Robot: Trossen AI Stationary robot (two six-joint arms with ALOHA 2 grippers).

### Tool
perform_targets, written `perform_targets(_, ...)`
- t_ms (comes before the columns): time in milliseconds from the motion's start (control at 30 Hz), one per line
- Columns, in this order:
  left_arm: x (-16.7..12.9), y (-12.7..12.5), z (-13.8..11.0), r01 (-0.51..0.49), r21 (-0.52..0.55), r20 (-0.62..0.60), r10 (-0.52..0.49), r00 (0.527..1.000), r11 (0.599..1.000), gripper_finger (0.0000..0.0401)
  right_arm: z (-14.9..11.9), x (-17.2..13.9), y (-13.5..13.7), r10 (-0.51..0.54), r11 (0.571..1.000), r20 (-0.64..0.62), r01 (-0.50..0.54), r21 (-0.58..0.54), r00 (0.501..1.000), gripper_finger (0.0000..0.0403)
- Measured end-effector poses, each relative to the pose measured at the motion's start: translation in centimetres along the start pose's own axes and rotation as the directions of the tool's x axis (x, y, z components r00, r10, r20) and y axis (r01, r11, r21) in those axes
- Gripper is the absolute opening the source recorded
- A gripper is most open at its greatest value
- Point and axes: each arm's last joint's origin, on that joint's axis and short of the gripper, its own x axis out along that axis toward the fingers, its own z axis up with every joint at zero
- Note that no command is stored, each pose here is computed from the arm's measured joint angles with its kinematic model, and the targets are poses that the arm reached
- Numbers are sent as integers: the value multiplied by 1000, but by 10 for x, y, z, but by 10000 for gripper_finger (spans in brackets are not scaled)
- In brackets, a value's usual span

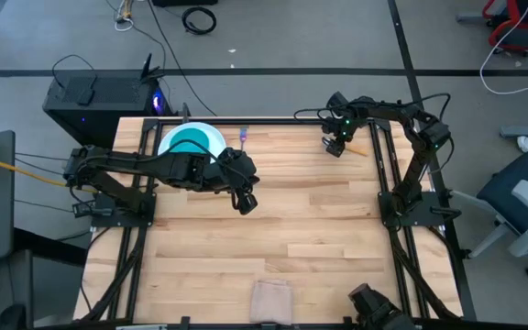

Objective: Set table place
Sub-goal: Put the yellow spoon on the blue bowl

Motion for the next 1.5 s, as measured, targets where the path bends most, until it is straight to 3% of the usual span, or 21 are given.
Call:
perform_targets(267,0,1,-2,-5,6,-15,5,1000,1000,20,2,1,3,-107,992,-36,109,56,994,201)
perform_targets(800,0,1,-2,-8,8,-20,8,1000,1000,16,-3,6,5,-111,993,-30,112,33,993,189)
perform_targets(1333,0,0,-2,-7,7,-20,7,1000,1000,13,-3,7,4,-108,994,-31,109,30,994,21)
perform_targets(1500,0,0,-2,-7,-1,-20,7,1000,1000,16,-3,7,4,-110,993,-31,111,29,993,13)
